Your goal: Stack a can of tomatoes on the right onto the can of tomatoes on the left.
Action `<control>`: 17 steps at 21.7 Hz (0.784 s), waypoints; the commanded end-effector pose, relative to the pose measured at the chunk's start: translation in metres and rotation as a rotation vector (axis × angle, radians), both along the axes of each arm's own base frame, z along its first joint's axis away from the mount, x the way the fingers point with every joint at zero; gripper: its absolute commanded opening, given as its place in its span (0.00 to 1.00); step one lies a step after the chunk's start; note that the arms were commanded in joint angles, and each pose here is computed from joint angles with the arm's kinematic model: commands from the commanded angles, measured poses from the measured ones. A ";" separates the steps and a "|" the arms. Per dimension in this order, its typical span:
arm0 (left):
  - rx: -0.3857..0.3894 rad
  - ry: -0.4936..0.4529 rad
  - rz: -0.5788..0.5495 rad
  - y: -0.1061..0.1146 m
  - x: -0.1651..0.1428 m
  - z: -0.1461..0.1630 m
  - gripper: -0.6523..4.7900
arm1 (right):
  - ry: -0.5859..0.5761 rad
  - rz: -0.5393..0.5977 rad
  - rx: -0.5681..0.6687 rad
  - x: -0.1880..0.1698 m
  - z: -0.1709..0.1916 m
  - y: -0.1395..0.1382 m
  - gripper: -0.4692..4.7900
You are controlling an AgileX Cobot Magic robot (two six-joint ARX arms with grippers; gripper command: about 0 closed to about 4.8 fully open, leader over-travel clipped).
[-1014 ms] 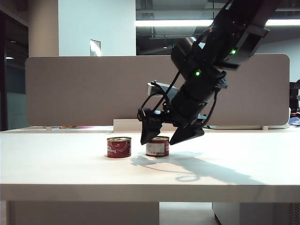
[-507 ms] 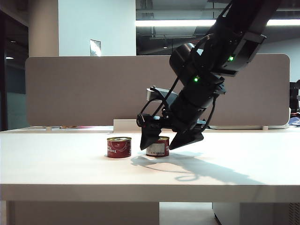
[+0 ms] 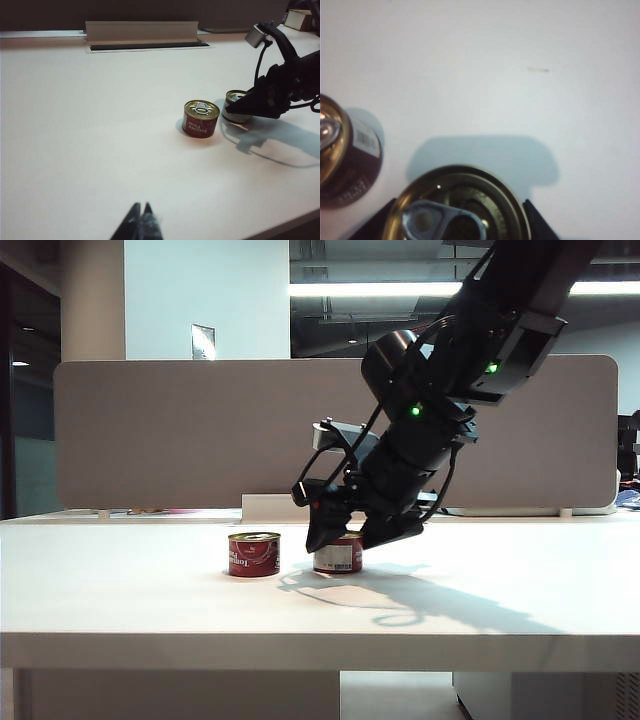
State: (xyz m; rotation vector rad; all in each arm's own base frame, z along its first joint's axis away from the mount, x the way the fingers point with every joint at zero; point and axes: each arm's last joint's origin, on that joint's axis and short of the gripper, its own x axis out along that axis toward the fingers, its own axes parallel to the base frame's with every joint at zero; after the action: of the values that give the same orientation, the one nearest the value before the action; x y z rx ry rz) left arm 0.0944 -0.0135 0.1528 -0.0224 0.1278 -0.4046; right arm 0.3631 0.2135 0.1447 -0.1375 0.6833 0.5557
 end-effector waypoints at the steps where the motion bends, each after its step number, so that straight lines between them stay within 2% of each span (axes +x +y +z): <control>1: 0.001 0.000 -0.003 0.000 0.000 0.001 0.11 | -0.017 0.002 0.012 0.001 0.003 0.002 0.58; 10: 0.000 0.000 -0.003 0.000 0.000 0.001 0.11 | -0.039 0.004 0.021 0.002 0.007 0.002 0.58; 17: 0.000 0.001 -0.003 0.000 0.000 0.001 0.11 | -0.096 0.030 0.051 0.005 0.043 0.011 0.58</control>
State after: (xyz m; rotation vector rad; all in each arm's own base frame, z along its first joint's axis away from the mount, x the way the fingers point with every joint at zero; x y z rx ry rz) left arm 0.0944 -0.0135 0.1528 -0.0220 0.1277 -0.4046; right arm 0.3677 0.2195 0.1745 -0.1272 0.6128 0.5717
